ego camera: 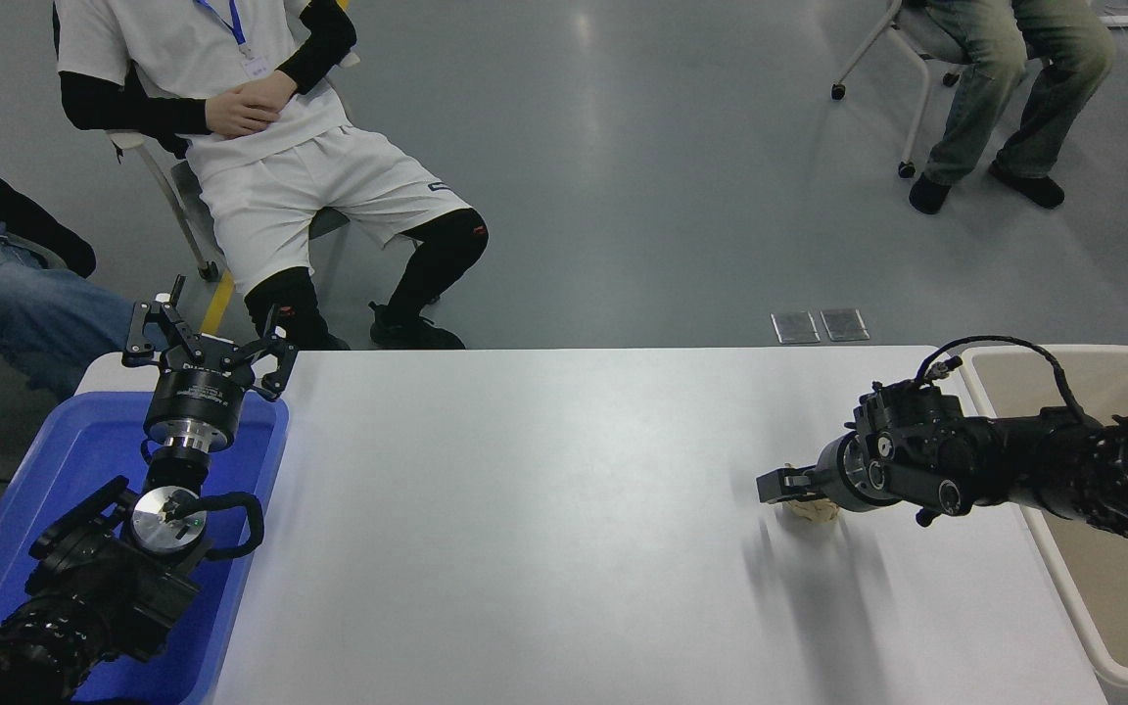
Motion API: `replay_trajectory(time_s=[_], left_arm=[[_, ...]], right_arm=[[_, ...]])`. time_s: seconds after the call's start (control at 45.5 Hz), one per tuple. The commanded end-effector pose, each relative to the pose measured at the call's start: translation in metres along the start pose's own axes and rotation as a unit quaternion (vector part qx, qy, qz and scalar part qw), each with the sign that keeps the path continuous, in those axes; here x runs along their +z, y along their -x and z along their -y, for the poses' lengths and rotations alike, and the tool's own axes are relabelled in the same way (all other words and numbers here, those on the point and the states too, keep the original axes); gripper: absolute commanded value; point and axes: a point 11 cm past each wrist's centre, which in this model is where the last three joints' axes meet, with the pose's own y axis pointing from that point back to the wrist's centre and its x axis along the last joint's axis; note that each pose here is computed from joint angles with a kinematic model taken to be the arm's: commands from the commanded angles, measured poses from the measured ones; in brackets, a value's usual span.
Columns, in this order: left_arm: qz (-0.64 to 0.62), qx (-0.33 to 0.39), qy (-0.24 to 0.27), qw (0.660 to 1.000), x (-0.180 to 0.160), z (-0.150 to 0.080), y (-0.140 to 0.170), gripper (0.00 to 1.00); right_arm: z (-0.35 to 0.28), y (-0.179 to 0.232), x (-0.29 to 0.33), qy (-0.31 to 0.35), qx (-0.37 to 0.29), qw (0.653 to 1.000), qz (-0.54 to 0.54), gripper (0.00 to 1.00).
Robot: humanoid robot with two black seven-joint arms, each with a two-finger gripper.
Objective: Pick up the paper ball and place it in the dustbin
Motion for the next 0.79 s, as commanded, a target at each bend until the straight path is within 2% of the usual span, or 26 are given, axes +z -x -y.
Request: replay_trajectory(time_s=[0.0,0.374,0.593,0.703,0.769], left_arm=[[0.0,0.0,0.0,1.0,0.0,0.0,0.0,0.99],[0.0,0.0,0.0,1.0,0.0,0.0,0.0,0.99],[0.0,0.0,0.0,1.0,0.0,0.0,0.0,0.99],[0.0,0.0,0.0,1.0,0.0,0.0,0.0,0.99],[0.0,0.0,0.0,1.0,0.0,0.0,0.0,0.99]], right_arm=[[0.005,0.002,-0.005,-0.006,0.026,1.0,0.006,1.0],[0.011,0.009,-0.006,-0.007,0.031,0.999,0.008,1.0],[0.016,0.018,-0.007,-0.008,0.03,0.999,0.011,0.86],[0.019,0.021,-0.005,-0.008,0.055,0.998,0.019,0.7],[0.021,0.022,-0.005,-0.008,0.068,0.997,0.021,0.64]])
